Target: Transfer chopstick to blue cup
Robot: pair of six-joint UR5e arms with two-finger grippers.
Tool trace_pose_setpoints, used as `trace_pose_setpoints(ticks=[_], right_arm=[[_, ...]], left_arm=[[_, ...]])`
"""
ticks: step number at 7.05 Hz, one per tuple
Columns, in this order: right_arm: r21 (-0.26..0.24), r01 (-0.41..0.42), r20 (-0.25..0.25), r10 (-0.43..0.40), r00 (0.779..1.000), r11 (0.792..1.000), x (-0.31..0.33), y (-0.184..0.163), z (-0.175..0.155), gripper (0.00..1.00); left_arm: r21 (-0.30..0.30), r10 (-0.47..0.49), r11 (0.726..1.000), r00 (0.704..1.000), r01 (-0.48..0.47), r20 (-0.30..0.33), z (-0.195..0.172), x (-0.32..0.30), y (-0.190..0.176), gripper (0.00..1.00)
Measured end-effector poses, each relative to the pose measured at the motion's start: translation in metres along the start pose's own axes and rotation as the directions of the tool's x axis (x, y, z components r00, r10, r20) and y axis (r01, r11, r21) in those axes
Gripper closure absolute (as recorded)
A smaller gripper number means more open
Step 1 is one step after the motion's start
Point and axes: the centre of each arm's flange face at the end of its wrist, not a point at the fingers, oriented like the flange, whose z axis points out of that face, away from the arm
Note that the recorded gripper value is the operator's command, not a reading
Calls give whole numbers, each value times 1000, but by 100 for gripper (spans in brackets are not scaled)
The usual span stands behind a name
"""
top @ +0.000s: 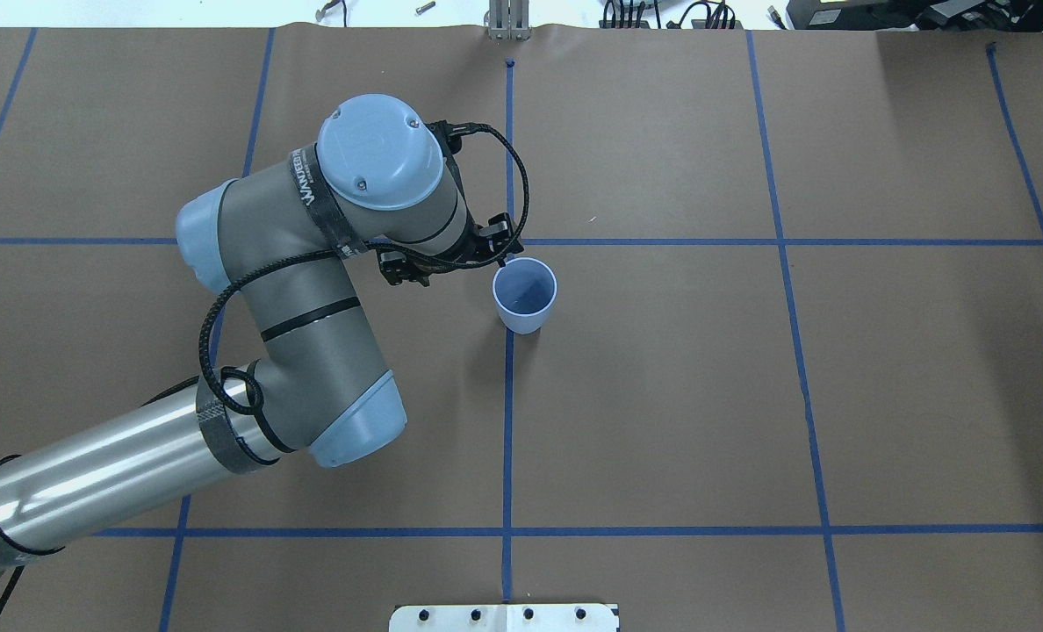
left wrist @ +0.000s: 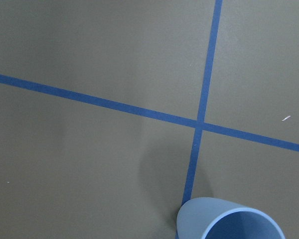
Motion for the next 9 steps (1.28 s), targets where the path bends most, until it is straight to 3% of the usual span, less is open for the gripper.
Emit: trace_pose_setpoints(ticks=[2, 3, 5, 7, 9], right_arm=[[-39, -4, 8, 4, 1000, 999, 3, -21, -80, 100], [-58, -1, 33, 3, 999, 998, -14, -34, -99, 100], [-73, -28, 154, 39, 987, 997, -85, -82, -107, 100], [-105, -108, 247, 131, 960, 989, -215, -147, -124, 100], [-197, -207, 295, 259, 920, 958, -402, -180, -143, 100]], left_arm=[[4, 6, 1000, 1000, -6, -11, -5, -4, -1, 2], [12, 13, 1000, 1000, -13, -23, -16, -21, -5, 2], [20, 74, 997, 997, -73, -31, -49, -94, -32, 2], [3, 143, 990, 990, -143, -15, -83, -181, -81, 2], [-20, 244, 970, 970, -244, 14, -112, -282, -124, 2]])
